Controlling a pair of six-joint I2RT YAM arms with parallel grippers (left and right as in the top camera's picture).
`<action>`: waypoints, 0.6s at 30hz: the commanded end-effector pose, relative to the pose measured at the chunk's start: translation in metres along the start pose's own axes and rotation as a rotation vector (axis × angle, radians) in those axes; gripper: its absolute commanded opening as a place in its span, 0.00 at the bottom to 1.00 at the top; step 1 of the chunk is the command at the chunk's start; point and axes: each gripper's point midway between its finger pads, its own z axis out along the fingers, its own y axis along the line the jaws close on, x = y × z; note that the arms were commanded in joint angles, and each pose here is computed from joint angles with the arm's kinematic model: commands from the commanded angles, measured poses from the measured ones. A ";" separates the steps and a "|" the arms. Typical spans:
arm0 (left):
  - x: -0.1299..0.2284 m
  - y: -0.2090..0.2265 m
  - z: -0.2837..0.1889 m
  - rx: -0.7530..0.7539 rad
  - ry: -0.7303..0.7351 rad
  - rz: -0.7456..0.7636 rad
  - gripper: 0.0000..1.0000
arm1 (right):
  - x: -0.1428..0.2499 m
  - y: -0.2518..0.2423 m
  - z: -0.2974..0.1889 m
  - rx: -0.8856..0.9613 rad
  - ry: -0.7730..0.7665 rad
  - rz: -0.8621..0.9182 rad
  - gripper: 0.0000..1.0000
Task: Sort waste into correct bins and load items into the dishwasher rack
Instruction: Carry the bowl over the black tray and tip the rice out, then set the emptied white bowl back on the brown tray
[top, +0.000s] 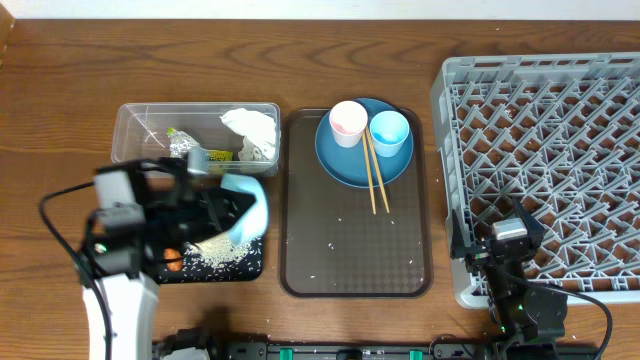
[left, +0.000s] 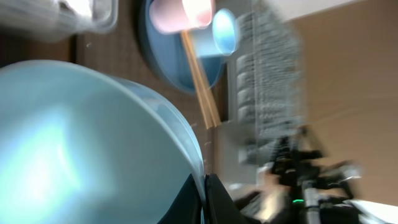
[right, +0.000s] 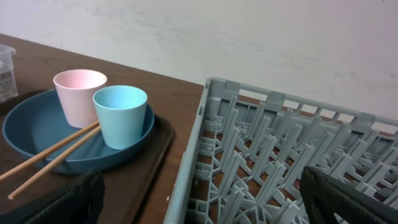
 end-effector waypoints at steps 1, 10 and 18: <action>0.001 0.012 0.003 -0.234 -0.067 0.015 0.06 | 0.001 -0.002 0.000 0.012 0.004 -0.007 0.99; 0.042 -0.021 0.065 -0.352 0.010 0.261 0.06 | 0.001 -0.002 0.000 0.012 0.004 -0.007 0.99; 0.087 -0.012 0.133 -0.472 0.127 0.393 0.06 | 0.001 -0.002 0.000 0.012 0.004 -0.007 0.99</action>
